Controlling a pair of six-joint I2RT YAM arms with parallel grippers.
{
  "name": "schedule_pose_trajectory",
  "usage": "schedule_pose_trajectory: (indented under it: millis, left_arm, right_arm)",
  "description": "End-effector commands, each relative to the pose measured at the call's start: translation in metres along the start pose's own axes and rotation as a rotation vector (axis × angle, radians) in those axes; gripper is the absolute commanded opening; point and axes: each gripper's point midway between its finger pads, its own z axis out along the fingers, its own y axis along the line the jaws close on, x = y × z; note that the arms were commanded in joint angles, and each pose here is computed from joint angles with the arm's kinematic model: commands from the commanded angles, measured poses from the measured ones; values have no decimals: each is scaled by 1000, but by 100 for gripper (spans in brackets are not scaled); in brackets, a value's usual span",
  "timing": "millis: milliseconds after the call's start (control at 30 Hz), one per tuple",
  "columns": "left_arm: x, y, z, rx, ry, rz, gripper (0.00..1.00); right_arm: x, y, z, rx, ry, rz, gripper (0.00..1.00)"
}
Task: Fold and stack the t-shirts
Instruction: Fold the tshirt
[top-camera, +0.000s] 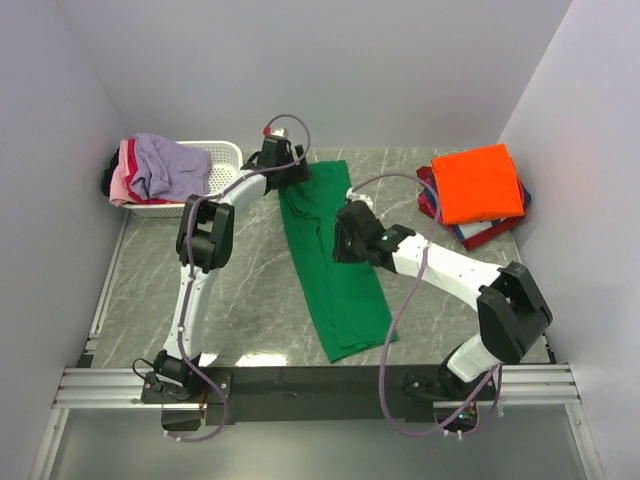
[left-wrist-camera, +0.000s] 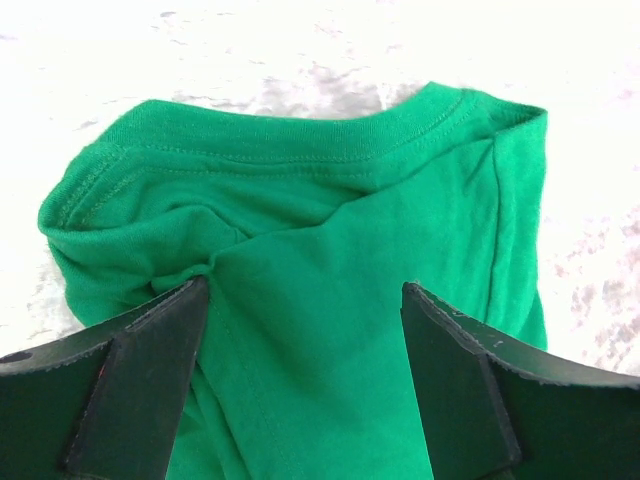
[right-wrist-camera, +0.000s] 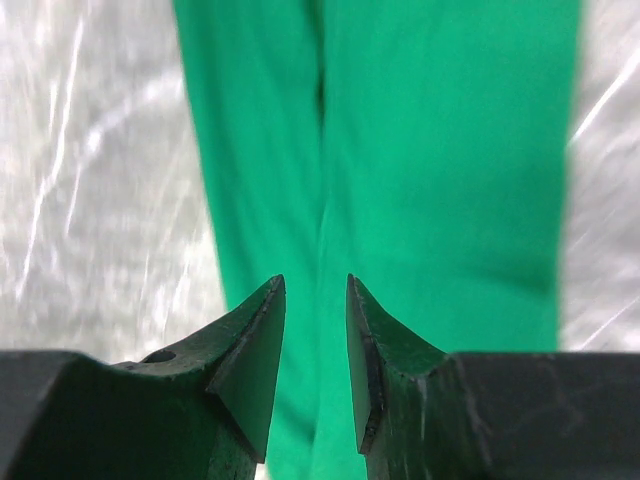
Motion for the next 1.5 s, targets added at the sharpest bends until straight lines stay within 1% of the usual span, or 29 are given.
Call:
schedule_pose_trajectory:
  millis: [0, 33, 67, 100, 133, 167, 200, 267, 300, 367, 400, 467, 567, 667, 700, 733, 933, 1200, 1400, 1467]
  left_arm:
    - [-28, -32, -13, 101, -60, 32, 84]
    - [-47, -48, -30, 139, -112, 37, 84]
    - [-53, -53, -38, 142, -133, 38, 84]
    - [-59, -60, -56, 153, -155, 42, 84]
    - [-64, -63, -64, 159, -175, 43, 84]
    - [-56, -58, -68, 142, -164, 39, 85]
    - [-62, -63, -83, 151, -179, 37, 85]
    - [-52, -59, -89, 139, -158, 14, 84]
    - [-38, -52, -92, 126, -126, 6, 84]
    - [-23, -48, -93, 124, -99, -20, 84]
    - [-5, -42, -93, 119, -64, -27, 84]
    - [19, -38, -90, 123, -15, -43, 84]
    - [43, -36, -85, 117, 37, -69, 83]
    - [54, -36, -77, 103, 60, -71, 83]
    - [67, -30, -71, 85, 96, -71, 83]
    - [69, -30, -68, 80, 104, -69, 83]
    - [78, -25, -51, 57, 134, -52, 83]
    - [76, -27, -32, 65, 122, -62, 83]
    - [63, -31, -17, 54, 107, -48, 83]
    - [53, -35, -15, 59, 86, -46, 83]
  right_arm:
    - [-44, -2, 15, -20, -100, -41, 38]
    - [-49, -2, 19, -31, -104, -48, 38]
    - [-58, -6, 24, -29, -117, -51, 38]
    - [-58, -5, 33, -43, -103, -54, 38]
    - [-60, -6, 38, -45, -101, -66, 38]
    - [-61, -8, 46, -41, -95, -72, 38]
    - [-65, -6, 50, -46, -106, -77, 38]
    - [-69, -7, 57, -49, -108, -86, 38]
    - [-68, -11, 67, -37, -103, -82, 38]
    - [-68, -14, 76, -35, -92, -81, 38]
    - [-70, -16, 79, -35, -95, -81, 38]
    - [-68, -18, 86, -31, -84, -81, 38]
    - [-64, -24, 95, -20, -67, -80, 38]
    - [-57, -29, 102, -7, -49, -76, 38]
    - [-55, -31, 103, -4, -44, -73, 38]
    - [-54, -31, 104, -3, -41, -67, 38]
    - [-47, -33, 114, 3, -6, -48, 38]
    - [-39, -33, 128, 12, 52, -11, 38]
    - [-47, -37, 135, 31, 58, 14, 38]
    - [-51, -40, 137, 32, 61, 27, 38]
